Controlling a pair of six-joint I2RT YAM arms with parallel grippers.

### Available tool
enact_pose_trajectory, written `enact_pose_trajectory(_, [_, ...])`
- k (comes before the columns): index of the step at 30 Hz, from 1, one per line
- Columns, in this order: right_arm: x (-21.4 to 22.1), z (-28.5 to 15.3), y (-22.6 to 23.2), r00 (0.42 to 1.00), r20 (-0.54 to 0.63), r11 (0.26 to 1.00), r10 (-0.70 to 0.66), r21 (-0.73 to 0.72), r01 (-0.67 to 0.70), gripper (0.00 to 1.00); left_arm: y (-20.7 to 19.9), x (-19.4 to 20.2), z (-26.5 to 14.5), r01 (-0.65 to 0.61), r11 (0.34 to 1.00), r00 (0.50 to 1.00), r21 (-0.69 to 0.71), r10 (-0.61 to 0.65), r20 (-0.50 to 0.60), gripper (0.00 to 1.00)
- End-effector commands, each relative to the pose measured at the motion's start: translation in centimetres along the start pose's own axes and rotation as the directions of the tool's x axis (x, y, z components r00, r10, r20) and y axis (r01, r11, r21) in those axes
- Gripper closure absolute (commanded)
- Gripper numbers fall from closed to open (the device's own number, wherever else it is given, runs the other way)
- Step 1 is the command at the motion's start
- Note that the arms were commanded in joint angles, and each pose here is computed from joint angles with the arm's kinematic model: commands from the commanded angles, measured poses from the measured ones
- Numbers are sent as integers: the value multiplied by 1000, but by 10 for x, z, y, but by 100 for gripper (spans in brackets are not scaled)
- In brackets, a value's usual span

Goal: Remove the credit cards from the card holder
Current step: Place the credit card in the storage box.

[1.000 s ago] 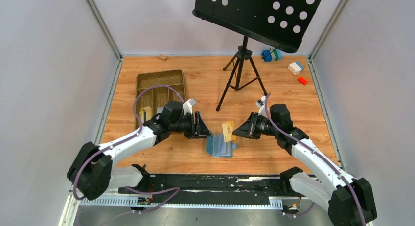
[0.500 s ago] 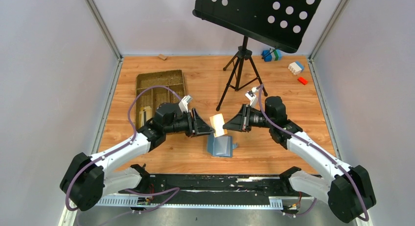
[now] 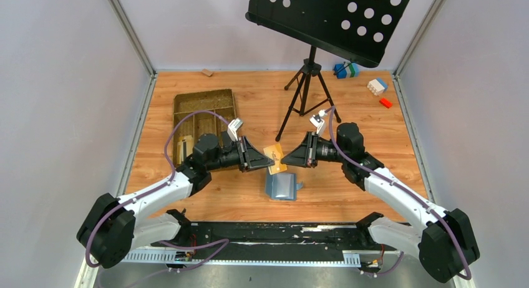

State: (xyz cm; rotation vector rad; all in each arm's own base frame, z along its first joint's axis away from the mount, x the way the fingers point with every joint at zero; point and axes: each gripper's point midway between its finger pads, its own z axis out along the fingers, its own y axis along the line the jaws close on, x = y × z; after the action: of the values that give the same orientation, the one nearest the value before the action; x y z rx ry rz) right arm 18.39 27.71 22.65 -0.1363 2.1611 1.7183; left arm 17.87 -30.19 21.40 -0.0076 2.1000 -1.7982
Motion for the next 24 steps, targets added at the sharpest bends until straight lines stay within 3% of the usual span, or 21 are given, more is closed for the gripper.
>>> enact_pose_trajectory(1, [0, 2, 13, 999, -13, 999, -36, -41, 36, 100, -14, -5, -1, -25, 998, 999, 56, 23, 25, 78])
enact_pose_trajectory(4, [4, 2, 10, 999, -29, 999, -44, -24, 43, 100, -12, -5, -2, -20, 999, 999, 49, 18, 37, 100])
enact_pose_trajectory(5, [4, 2, 8, 999, -32, 999, -42, -16, 42, 92, -10, -5, -3, -13, 999, 999, 38, 12, 40, 100])
enact_pose_trajectory(8, [5, 0, -10, 999, -33, 995, -24, 92, 27, 37, 4, -5, -5, -17, 999, 999, -43, 18, 31, 100])
enact_pose_trajectory(9, [4, -1, -16, 999, -30, 990, -29, 136, 33, 29, 16, -6, -8, -34, 992, 999, -119, 35, 13, 100])
enact_pose_trajectory(11, [4, -5, -26, 998, -35, 978, -44, 203, 50, 25, 52, -13, -29, -68, 930, 998, -362, 66, -20, 100])
enact_pose_trajectory(13, [4, -9, -31, 998, -36, 967, -56, 246, 64, 24, 78, -25, -60, -137, 801, 990, -582, 127, -59, 100])
enact_pose_trajectory(16, [6, -13, -36, 997, -46, 958, -69, 277, 79, 24, 101, -43, -112, -207, 552, 976, -807, 173, -132, 100])
enact_pose_trajectory(21, [16, -18, -42, 996, -66, 954, -55, 290, 72, 25, 103, -77, -185, -224, 144, 957, -964, 222, -189, 100])
enact_pose_trajectory(24, [21, -21, -43, 996, -74, 952, -55, 296, 74, 26, 97, -95, -216, -209, -48, 943, -977, 256, -215, 100])
